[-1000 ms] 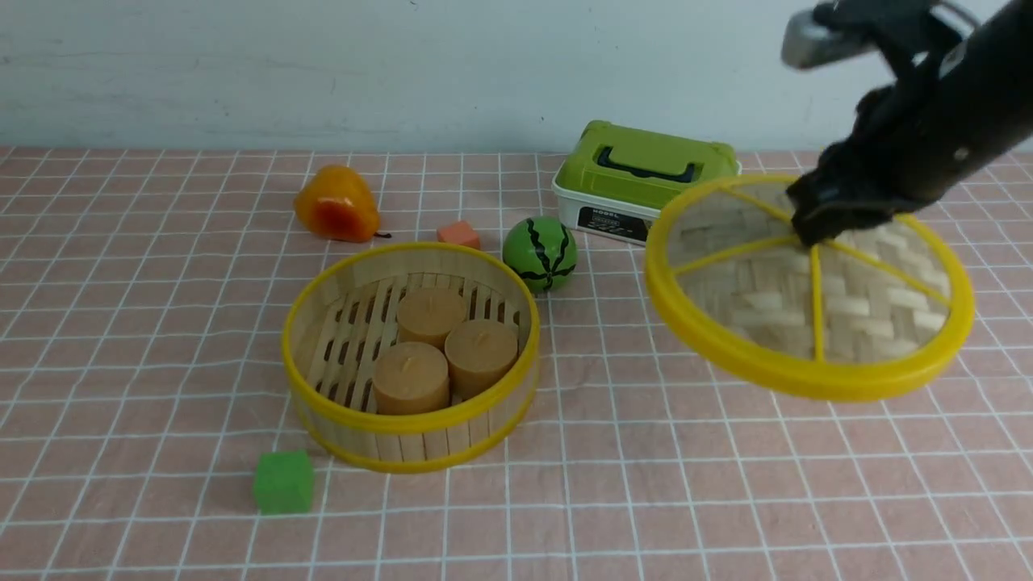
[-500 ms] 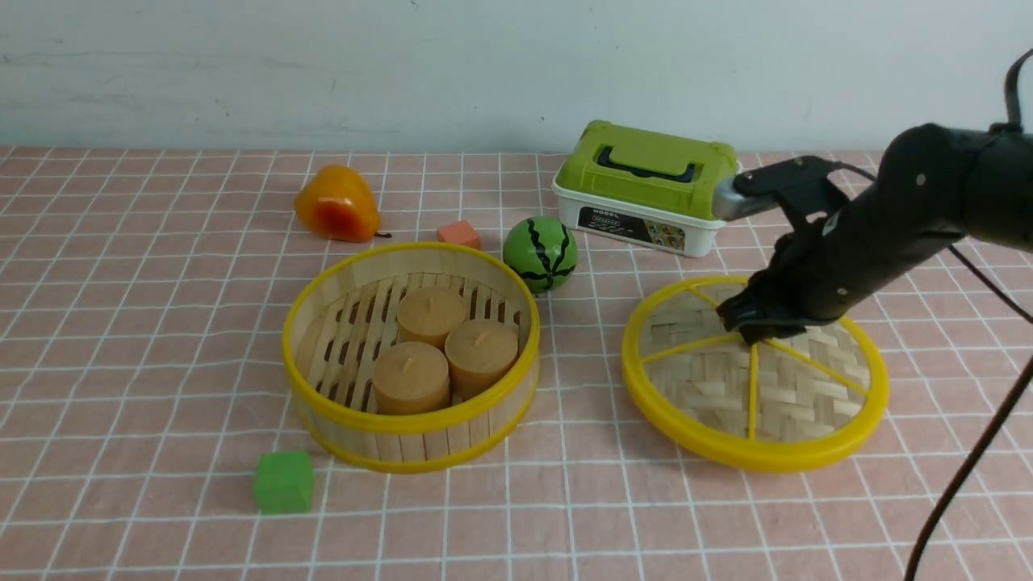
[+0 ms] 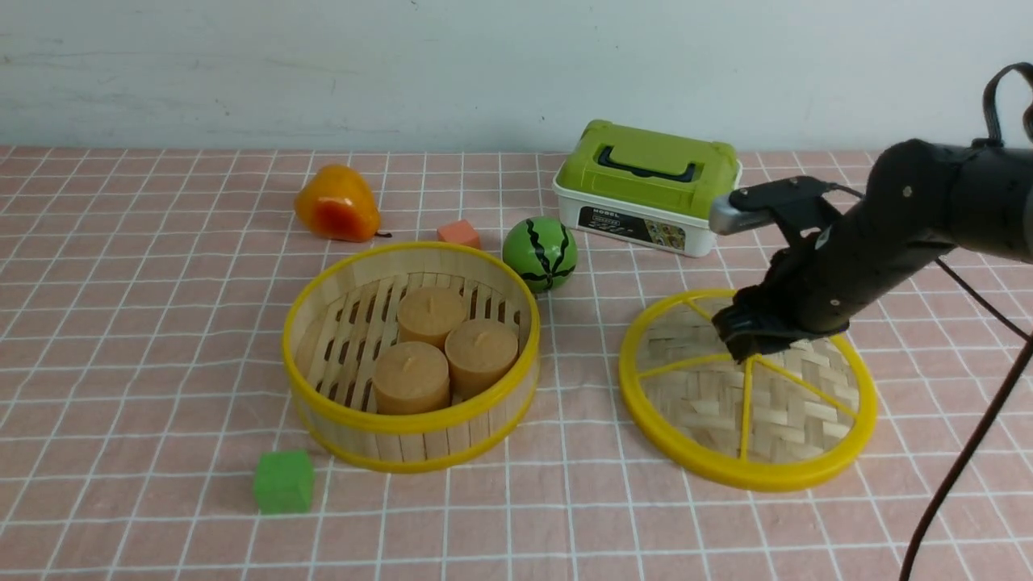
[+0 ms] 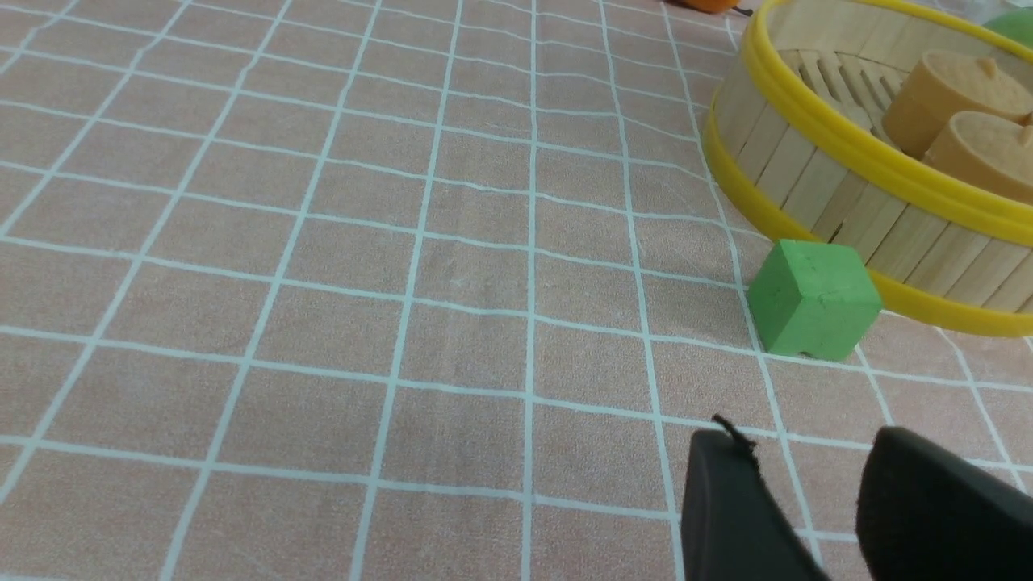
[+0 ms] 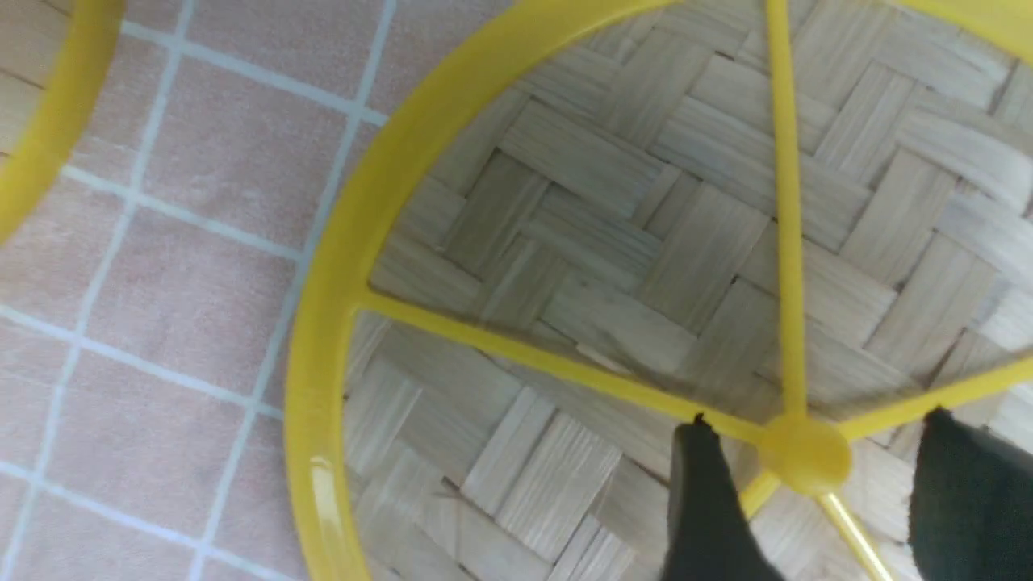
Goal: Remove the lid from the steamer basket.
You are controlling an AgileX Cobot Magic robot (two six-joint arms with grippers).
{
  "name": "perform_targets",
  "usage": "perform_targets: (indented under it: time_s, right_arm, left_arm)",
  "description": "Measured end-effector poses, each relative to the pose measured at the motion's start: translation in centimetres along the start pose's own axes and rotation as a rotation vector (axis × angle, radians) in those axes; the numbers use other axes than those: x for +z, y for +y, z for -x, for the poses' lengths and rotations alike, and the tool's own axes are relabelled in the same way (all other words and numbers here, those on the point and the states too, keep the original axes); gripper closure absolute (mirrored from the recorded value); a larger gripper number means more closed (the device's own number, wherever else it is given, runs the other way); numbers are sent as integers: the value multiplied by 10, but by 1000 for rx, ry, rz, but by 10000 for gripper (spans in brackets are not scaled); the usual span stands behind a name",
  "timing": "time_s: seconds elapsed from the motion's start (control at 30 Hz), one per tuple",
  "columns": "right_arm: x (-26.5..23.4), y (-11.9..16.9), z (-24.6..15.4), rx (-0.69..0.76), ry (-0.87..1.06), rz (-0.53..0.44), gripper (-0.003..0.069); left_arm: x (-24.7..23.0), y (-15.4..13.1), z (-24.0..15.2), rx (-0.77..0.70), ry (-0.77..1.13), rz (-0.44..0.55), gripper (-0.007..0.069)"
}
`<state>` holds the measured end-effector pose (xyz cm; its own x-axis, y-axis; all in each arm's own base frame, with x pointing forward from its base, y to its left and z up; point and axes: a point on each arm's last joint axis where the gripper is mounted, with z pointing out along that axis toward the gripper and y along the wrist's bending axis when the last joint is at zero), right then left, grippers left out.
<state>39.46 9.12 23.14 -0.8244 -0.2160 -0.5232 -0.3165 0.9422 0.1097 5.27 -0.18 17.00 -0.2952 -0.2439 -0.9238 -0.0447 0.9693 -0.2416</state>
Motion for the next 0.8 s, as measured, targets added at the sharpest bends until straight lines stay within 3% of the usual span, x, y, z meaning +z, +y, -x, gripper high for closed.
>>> perform_targets:
  time_s: [0.1,0.23,0.3,0.4,0.53,0.8]
  right_arm:
    - [-40,7,9,-16,-83,0,342]
    - [-122,20,15,-49,-270,-3,415]
    - [-184,32,7,-87,-401,-5,509]
    - [-236,43,-15,-109,-513,-3,598]
    - [-270,53,-60,-102,-579,29,676]
    - [-283,63,-133,-86,-619,70,680]
  left_arm:
    - [0,0,0,0,0,0,386]
    - [0,0,0,0,0,0,386]
    - [0,0,0,0,0,0,386]
    - [0,0,0,0,0,0,386]
    - [0,0,0,0,0,0,386]
    - [0,0,0,0,0,0,386]
